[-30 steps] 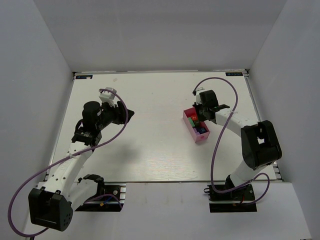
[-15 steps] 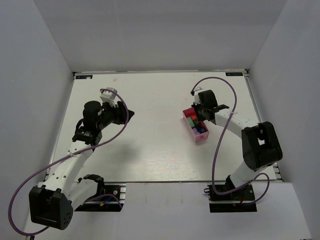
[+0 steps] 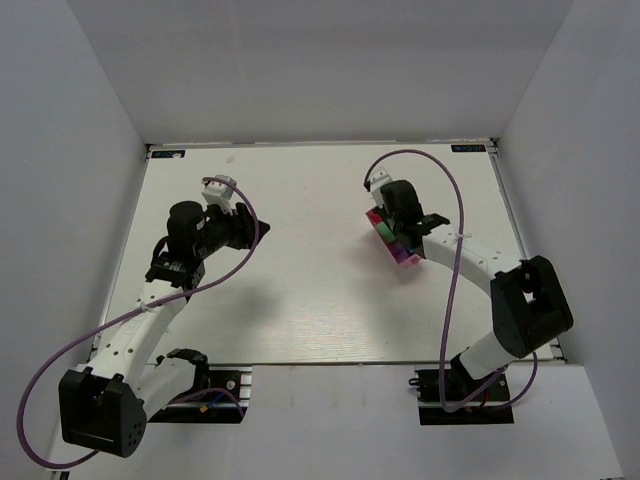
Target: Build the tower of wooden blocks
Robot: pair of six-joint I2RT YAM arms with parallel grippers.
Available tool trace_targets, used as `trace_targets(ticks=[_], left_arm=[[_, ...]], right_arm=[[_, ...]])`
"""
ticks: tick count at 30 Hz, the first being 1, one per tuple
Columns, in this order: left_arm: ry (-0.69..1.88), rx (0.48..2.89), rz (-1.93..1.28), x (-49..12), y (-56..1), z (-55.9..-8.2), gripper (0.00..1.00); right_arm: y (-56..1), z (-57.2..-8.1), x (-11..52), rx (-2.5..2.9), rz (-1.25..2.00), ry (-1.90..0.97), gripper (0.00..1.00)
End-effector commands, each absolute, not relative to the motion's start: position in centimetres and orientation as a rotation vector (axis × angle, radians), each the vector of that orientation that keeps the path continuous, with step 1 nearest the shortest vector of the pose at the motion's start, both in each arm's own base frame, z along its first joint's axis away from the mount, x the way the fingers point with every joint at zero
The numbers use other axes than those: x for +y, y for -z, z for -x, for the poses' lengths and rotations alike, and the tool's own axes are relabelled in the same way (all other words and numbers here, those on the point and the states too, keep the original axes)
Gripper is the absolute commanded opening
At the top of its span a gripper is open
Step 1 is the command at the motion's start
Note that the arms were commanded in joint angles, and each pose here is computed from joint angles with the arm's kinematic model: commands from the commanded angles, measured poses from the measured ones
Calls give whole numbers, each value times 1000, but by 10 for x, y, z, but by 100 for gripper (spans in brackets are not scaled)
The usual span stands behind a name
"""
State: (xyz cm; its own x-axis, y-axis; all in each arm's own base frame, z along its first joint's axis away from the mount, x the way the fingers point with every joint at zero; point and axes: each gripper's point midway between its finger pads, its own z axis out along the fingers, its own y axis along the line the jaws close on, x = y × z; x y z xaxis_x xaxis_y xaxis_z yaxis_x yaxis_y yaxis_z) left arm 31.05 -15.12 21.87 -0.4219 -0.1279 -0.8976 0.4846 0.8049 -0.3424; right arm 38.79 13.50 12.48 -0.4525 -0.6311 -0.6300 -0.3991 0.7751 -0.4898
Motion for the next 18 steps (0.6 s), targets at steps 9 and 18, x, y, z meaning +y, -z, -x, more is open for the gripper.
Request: trace_targets(ticks=[9, 18], left_arm=[[657, 1846, -260, -146, -239, -316, 59], [622, 1844, -245, -140, -242, -317, 59]], right_arm=[[-175, -420, 143, 1747, 768, 779, 0], [-182, -422, 150, 1540, 817, 1013, 0]])
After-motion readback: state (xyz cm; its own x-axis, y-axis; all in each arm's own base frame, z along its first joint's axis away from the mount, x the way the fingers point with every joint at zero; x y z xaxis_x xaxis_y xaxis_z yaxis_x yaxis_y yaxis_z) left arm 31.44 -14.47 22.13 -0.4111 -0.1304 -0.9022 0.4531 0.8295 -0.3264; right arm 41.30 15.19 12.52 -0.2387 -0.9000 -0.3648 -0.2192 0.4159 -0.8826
